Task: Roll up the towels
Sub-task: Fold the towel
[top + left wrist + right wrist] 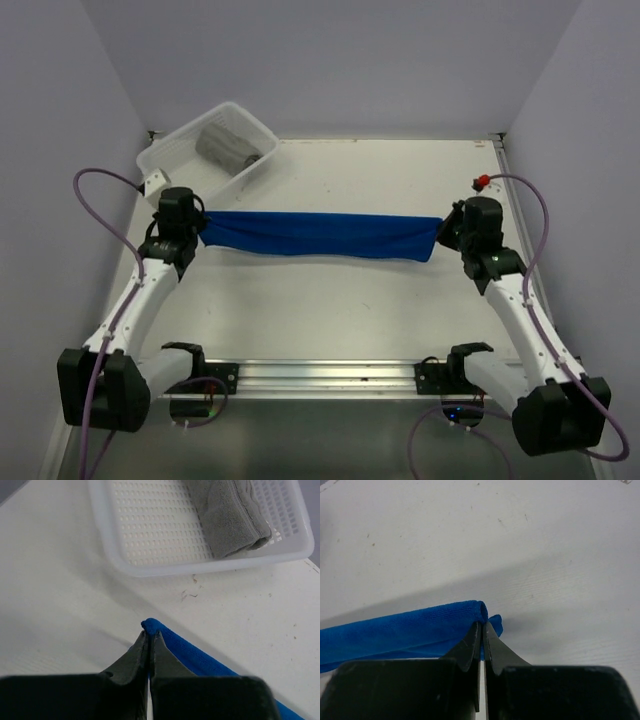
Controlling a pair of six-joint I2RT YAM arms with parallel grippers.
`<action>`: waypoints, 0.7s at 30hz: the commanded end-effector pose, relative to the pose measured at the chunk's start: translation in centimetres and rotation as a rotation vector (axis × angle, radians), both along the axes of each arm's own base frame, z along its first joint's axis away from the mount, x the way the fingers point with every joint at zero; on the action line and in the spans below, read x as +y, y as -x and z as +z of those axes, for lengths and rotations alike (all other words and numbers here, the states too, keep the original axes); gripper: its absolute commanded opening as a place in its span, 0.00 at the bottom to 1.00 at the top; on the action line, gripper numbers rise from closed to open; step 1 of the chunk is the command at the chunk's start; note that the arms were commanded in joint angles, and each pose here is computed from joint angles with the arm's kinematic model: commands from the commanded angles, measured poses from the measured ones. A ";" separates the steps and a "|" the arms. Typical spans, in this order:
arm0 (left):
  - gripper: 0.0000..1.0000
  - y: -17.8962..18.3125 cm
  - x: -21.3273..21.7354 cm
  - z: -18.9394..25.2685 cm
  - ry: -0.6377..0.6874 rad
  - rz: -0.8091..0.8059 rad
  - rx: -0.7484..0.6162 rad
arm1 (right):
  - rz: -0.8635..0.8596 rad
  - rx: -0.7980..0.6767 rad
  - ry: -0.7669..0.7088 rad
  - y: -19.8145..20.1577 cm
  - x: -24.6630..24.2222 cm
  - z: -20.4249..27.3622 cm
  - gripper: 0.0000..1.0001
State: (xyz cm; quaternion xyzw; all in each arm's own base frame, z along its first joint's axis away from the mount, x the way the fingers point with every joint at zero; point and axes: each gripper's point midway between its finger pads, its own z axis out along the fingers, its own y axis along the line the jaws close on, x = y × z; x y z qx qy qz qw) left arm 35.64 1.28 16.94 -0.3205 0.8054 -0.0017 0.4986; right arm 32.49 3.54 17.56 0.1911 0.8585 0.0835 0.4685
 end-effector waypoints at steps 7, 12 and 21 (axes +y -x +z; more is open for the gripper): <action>0.00 7.2 0.9 2.1 0.056 0.053 -0.136 | 0.052 -0.055 -0.019 6.8 0.0 1.3 0.00; 0.00 6.9 0.9 3.1 0.055 0.044 -0.169 | -0.010 0.004 -0.026 6.5 -0.6 0.0 0.00; 0.00 -3.6 -1.6 -3.7 0.033 -0.047 0.105 | -0.083 0.187 0.031 -1.6 -1.2 -6.0 0.00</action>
